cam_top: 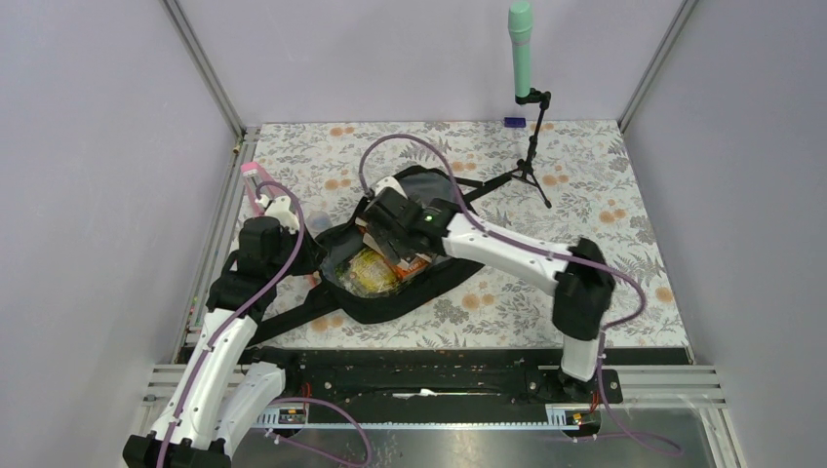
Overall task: Pack the student bag
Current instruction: Place the book in the student bag, then adjust the student bag at the center of the board.
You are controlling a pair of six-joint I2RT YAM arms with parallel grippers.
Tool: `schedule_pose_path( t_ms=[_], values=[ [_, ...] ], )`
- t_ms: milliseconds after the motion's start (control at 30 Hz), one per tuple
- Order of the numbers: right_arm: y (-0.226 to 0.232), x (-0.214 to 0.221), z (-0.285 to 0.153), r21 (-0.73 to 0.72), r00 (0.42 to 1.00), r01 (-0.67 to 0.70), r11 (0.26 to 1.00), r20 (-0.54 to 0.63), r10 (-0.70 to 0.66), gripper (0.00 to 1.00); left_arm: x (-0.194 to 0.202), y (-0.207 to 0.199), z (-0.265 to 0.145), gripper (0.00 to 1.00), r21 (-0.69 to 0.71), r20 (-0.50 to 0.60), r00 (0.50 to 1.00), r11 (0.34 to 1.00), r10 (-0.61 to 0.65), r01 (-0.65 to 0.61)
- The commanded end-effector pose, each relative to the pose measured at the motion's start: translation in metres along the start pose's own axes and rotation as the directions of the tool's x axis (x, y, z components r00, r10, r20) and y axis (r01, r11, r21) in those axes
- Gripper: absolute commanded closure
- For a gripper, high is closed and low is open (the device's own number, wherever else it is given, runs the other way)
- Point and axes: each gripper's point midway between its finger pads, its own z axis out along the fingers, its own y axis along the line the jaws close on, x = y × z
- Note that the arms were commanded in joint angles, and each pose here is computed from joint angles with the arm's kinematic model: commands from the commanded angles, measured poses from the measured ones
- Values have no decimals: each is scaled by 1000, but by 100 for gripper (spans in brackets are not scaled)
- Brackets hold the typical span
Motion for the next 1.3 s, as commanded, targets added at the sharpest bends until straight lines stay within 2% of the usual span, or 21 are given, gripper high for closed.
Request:
schedule_pose_path(
  t_ms=[0, 67, 233, 433, 567, 700, 833, 967, 1133, 1200, 1267],
  values=[
    [-6, 0, -52, -107, 996, -59, 992, 63, 66, 15, -28, -15, -2, 100, 62, 104, 995, 998, 3, -9],
    [-19, 10, -60, -78, 993, -90, 993, 68, 95, 9, -28, -14, -2, 100, 55, 107, 994, 998, 6, -12],
    [-57, 37, -65, -59, 977, -204, 977, 55, 207, 5, -27, -11, 0, 100, 45, 103, 995, 999, 8, -12],
    [-94, 67, -49, -132, 918, -386, 913, 41, 394, 2, -23, -8, 2, 100, 33, 94, 995, 999, 14, -17],
    [-111, 57, -49, -242, 851, -482, 842, 100, 516, 0, -21, -5, 5, 100, 22, 85, 996, 1000, 14, -15],
    [-126, 45, -41, -331, 782, -557, 761, 98, 615, 0, -18, -4, 9, 100, 20, 64, 998, 1000, 9, -11],
    [-135, 32, -23, -362, 751, -580, 730, 108, 651, 2, -17, -9, 10, 100, 46, 48, 999, 999, 9, -11],
    [-131, 12, -9, -430, 725, -592, 682, 85, 683, 7, -19, -8, 8, 100, 36, 57, 998, 999, 12, -14],
    [-128, -9, 8, -465, 746, -561, 684, 73, 662, 21, -18, -9, 7, 100, 40, 52, 999, 999, 15, -17],
    [-128, -11, 13, -459, 754, -563, 687, 56, 655, 32, -19, -9, 7, 100, 42, 54, 998, 999, 15, -17],
    [-127, -15, 12, -470, 757, -557, 685, 54, 652, 51, -18, -9, 7, 100, 44, 54, 998, 999, 14, -17]
  ],
)
